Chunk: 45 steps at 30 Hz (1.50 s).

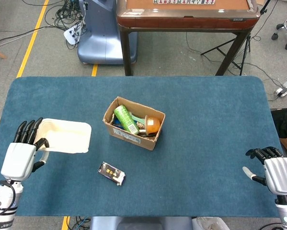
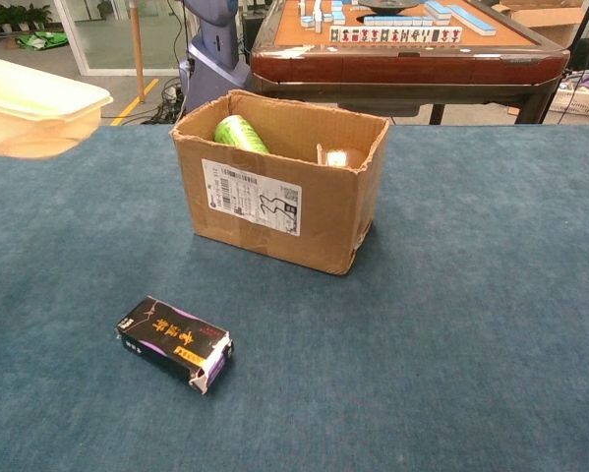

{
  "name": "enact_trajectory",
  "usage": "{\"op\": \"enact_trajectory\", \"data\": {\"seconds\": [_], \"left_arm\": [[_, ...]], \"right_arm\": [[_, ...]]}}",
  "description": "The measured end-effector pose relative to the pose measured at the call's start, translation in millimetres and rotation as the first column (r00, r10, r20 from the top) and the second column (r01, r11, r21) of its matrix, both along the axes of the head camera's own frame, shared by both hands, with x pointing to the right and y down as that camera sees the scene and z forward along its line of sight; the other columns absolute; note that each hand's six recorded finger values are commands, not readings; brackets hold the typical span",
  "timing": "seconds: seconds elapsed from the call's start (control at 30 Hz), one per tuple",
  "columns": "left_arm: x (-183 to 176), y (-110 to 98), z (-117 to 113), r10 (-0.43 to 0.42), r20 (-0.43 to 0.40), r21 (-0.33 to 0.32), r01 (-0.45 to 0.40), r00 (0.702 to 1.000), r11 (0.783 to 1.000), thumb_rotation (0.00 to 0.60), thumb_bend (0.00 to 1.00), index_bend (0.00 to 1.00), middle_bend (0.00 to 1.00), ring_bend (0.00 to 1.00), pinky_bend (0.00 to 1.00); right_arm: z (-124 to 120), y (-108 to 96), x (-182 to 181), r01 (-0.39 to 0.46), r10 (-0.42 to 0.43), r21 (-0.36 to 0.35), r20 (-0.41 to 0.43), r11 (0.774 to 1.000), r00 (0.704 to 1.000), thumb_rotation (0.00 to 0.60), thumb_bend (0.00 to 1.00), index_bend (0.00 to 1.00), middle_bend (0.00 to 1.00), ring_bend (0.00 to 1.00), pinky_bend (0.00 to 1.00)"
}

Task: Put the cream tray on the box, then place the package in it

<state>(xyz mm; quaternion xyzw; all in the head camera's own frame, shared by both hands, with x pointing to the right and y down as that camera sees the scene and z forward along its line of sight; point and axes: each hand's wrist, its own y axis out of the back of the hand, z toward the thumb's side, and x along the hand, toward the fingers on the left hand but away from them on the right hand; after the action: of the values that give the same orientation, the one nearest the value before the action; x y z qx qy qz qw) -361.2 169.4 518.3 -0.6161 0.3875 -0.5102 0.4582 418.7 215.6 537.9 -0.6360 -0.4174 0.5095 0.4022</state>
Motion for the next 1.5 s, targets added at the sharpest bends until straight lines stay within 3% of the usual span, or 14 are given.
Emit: {"op": "enact_trajectory", "data": {"seconds": [0.4, 1.0, 1.5], "left_arm": [[69, -34, -20, 0.125, 0.008, 0.015, -0.125, 0.992, 0.992, 0.6, 0.43, 0.65, 0.0, 0.0, 0.0], [158, -70, 2, 0.195, -0.022, -0.037, -0.196, 0.98, 0.98, 0.6, 0.43, 0.65, 0.0, 0.0, 0.05], [198, -91, 29, 0.173, -0.026, -0.063, -0.174, 0.985, 0.983, 0.6, 0.43, 0.65, 0.0, 0.0, 0.07]], "right_arm": [[2, 2, -2, 0.006, -0.006, -0.012, -0.002, 1.0, 1.0, 0.6, 0.16, 0.46, 0.52, 0.45, 0.36], [4, 2, -1, 0.008, -0.009, -0.022, -0.001, 1.0, 1.0, 0.6, 0.16, 0.46, 0.52, 0.45, 0.36], [5, 2, -1, 0.008, -0.008, -0.03, 0.002, 1.0, 1.0, 0.6, 0.16, 0.47, 0.52, 0.45, 0.36]]}}
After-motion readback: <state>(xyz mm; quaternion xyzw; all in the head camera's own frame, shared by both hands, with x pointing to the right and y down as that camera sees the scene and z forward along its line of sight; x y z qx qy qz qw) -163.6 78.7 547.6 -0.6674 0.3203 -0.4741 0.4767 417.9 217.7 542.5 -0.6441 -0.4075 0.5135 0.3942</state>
